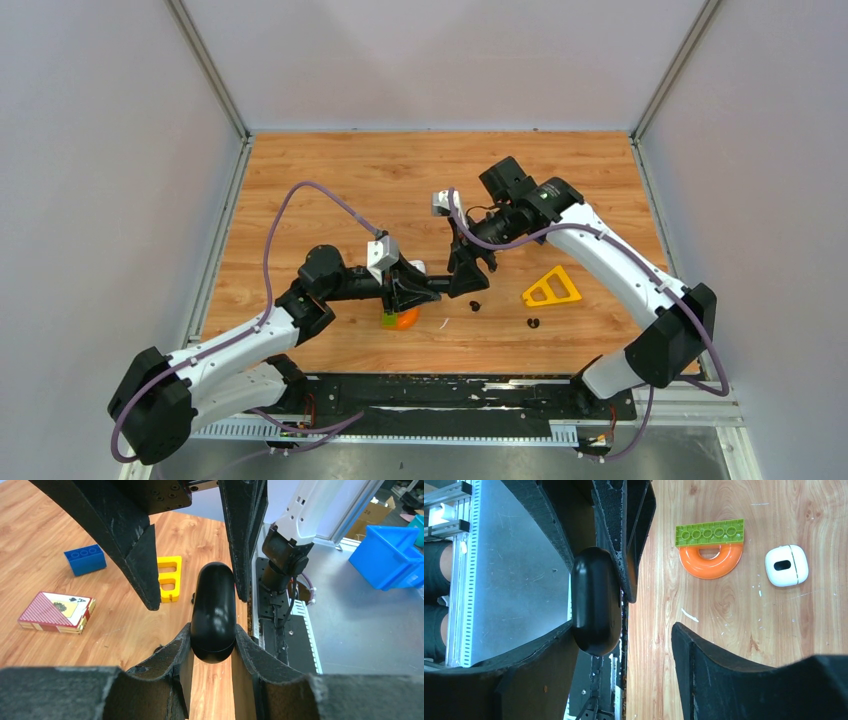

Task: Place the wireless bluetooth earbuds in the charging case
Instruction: Open the charging case.

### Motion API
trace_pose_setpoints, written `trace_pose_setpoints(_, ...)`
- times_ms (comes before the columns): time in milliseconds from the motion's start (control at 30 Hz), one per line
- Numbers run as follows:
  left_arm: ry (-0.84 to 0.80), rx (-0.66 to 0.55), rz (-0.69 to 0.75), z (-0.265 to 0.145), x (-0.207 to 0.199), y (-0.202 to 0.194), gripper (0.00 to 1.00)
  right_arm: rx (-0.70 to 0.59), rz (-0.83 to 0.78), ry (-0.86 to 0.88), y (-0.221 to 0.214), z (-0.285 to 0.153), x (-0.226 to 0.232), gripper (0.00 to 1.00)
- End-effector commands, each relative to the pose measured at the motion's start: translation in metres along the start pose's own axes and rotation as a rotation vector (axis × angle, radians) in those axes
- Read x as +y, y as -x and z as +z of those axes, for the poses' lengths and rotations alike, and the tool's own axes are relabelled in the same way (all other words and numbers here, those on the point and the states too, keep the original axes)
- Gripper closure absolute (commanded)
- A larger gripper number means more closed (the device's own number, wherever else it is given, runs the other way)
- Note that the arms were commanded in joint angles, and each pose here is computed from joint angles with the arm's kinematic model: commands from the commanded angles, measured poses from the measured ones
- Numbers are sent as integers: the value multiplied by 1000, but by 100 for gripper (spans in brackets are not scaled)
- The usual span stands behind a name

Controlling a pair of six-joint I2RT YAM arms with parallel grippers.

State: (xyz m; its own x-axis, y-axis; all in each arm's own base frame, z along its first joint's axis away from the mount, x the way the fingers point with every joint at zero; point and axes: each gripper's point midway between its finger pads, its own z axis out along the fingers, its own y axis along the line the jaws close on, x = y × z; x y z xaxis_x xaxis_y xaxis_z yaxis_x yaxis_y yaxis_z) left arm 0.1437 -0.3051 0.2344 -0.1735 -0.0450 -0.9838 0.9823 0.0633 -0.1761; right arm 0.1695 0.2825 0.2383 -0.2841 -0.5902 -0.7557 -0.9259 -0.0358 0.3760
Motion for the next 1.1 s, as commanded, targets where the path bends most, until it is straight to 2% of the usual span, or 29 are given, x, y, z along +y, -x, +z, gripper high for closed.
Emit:
trace_pose_setpoints(0, -25, -22, 39, 1, -5, 9, 100, -46, -28, 3, 20, -3, -2, 33)
trace_pose_setpoints(1067, -30, -23, 45, 0, -7, 10, 100, -94, -4, -47, 34, -18, -15, 35)
